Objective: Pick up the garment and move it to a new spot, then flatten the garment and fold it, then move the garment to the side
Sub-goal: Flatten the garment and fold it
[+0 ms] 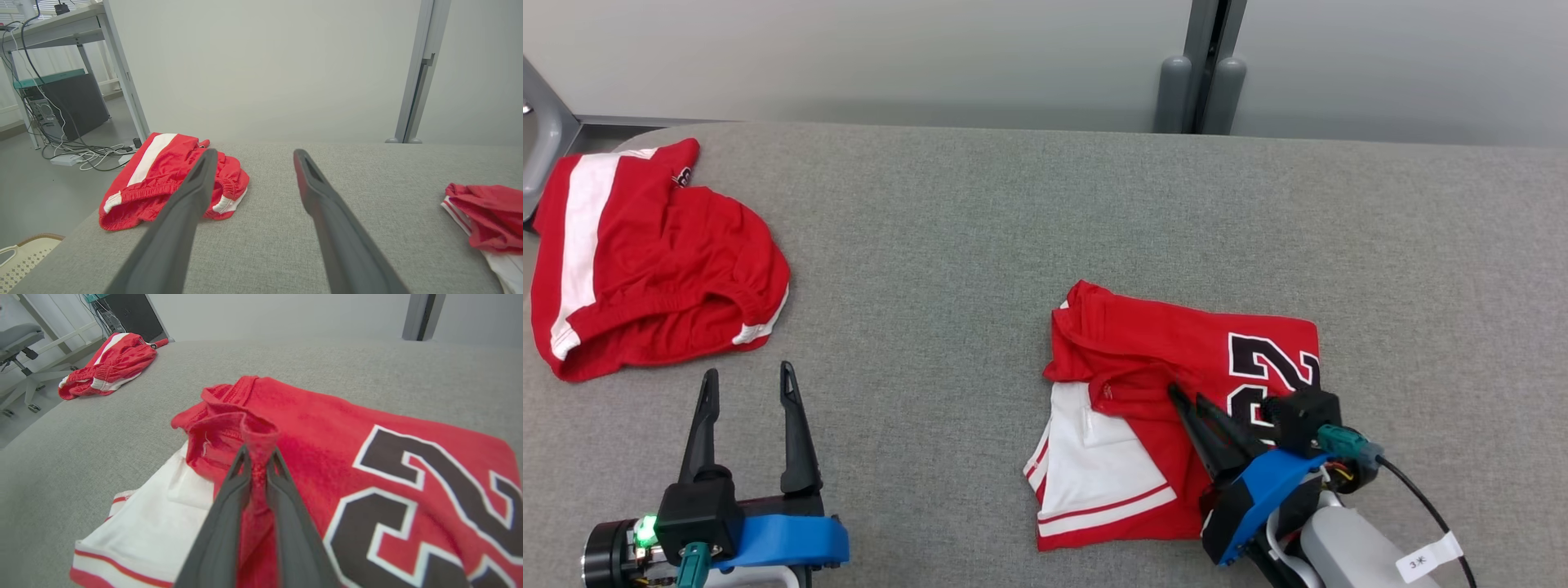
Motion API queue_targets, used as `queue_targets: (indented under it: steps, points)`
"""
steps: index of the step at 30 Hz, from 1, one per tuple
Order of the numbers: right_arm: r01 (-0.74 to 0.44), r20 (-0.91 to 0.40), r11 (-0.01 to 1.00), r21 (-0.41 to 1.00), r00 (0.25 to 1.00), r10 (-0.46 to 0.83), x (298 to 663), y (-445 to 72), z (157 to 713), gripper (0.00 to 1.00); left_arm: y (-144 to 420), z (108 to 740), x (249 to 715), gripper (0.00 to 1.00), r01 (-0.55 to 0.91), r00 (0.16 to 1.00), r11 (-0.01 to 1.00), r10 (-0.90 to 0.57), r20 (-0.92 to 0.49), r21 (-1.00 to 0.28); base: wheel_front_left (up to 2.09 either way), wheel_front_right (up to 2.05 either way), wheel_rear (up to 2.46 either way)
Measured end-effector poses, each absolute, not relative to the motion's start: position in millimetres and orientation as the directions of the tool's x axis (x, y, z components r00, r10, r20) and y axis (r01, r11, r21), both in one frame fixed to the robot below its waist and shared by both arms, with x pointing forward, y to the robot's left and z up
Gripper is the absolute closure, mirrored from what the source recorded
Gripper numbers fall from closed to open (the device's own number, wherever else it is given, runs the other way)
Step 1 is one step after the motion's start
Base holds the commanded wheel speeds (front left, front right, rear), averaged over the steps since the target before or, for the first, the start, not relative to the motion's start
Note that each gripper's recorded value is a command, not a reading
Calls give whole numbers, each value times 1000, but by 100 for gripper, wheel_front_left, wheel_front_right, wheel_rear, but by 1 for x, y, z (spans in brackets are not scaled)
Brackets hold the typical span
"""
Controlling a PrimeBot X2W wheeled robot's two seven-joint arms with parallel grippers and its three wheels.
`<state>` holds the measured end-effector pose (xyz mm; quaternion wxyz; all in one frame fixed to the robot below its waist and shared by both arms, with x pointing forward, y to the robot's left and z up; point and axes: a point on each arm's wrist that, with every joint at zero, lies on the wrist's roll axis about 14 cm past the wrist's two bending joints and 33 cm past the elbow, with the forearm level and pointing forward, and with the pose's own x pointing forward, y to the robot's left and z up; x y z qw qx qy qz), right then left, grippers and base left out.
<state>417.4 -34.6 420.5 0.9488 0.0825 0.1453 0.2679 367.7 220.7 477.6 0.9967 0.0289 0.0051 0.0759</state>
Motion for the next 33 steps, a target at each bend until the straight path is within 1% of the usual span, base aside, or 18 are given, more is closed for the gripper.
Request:
queue_targets:
  steps: [5, 11, 12, 13, 14, 18, 22, 26, 30, 33]
  points:
    - [-531, -204, 811, 247, 789, 579, 409, -16, 426, 100, 222, 479, 367, 0, -157, 988, 986, 157, -3, 52, 0, 0, 0]
    - [-616, -181, 739, 271, 722, 668, 386, 18, 430, 100, 220, 480, 367, 0, -151, 988, 987, 151, 2, 50, 0, 0, 0]
    - [-623, -184, 729, 286, 711, 679, 380, 23, 429, 91, 219, 480, 367, 0, -150, 989, 988, 150, 2, 49, 0, 0, 0]
    - [-632, -191, 717, 295, 696, 692, 374, 28, 427, 30, 219, 480, 367, 0, -149, 989, 988, 150, 2, 49, 0, 0, 0]
    - [-642, -196, 704, 304, 681, 706, 368, 33, 425, 0, 219, 480, 367, 0, -149, 989, 988, 150, 2, 49, 0, 0, 0]
    - [-659, -197, 681, 317, 657, 728, 357, 40, 424, 0, 219, 480, 366, 0, -149, 989, 988, 149, 2, 49, 0, 0, 0]
    - [-655, -168, 685, 319, 672, 721, 357, 35, 432, 0, 218, 481, 365, 0, -148, 989, 988, 148, 4, 47, 0, 0, 0]
    - [-611, -114, 732, 302, 740, 663, 374, 9, 448, 0, 215, 482, 367, 0, -140, 990, 989, 139, 9, 45, 0, 0, 0]
    - [-522, -65, 808, 272, 828, 557, 397, -32, 463, 0, 209, 485, 370, 0, -119, 993, 992, 119, 18, 42, 0, 0, 0]
    - [-457, -29, 855, 247, 878, 478, 408, -60, 474, 0, 206, 487, 372, 0, -106, 994, 993, 105, 24, 42, 0, 0, 0]
